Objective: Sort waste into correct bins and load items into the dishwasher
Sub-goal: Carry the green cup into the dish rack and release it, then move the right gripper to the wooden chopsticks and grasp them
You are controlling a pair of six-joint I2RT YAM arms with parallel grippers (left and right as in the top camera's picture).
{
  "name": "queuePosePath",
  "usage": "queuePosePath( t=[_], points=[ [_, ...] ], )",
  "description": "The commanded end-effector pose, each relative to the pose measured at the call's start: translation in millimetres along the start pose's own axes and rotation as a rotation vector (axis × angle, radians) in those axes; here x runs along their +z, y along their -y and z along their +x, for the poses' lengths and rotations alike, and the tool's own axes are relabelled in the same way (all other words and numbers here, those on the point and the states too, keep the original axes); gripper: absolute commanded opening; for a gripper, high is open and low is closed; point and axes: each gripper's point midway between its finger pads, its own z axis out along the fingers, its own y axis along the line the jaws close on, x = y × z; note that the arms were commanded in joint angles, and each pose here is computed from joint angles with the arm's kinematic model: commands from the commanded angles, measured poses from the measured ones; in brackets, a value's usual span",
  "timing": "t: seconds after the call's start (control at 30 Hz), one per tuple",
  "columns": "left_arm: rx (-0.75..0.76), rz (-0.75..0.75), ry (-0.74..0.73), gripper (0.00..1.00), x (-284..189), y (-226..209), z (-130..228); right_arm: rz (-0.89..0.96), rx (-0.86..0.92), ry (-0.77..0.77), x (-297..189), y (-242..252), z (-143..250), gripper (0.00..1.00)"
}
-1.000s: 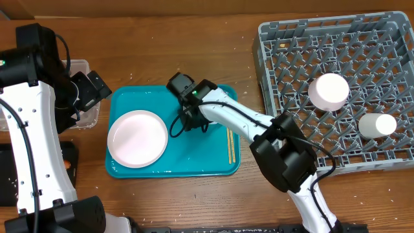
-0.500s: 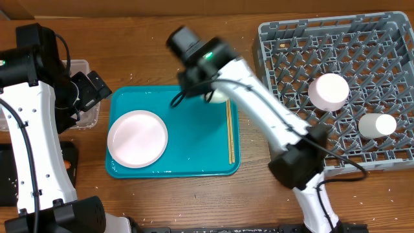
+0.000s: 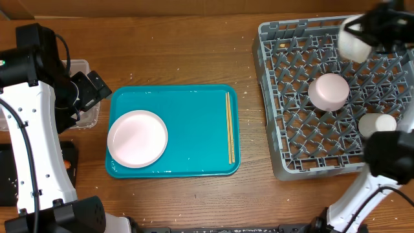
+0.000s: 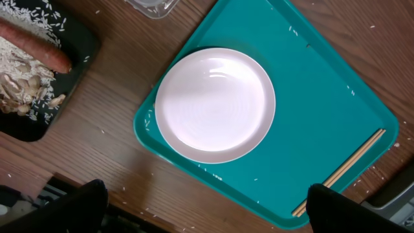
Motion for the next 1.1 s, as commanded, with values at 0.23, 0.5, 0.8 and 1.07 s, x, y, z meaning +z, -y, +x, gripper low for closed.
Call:
queuePosePath(
  t=[0.23, 0.5, 0.8, 1.07],
  points=[
    [-0.014, -0.003, -0.003, 1.00, 1.5, -1.2, -0.5, -0.417, 0.038, 0.050, 42.7, 67.7, -18.5, 0.05],
    [-0.014, -0.003, -0.003, 1.00, 1.5, -1.2, -0.5, -0.253, 0.158, 0.037, 48.6, 122.8, -12.9, 0.13],
    [-0.014, -0.003, -0.003, 1.00, 1.5, -1.2, -0.5, -0.068, 0.344, 0.046, 17.2, 181.4, 0.7, 0.13],
    [-0.014, -0.003, -0.003, 1.00, 1.5, -1.2, -0.5, 0.051, 0.459, 0.074, -28.5, 217.6, 12.5, 0.12]
  ],
)
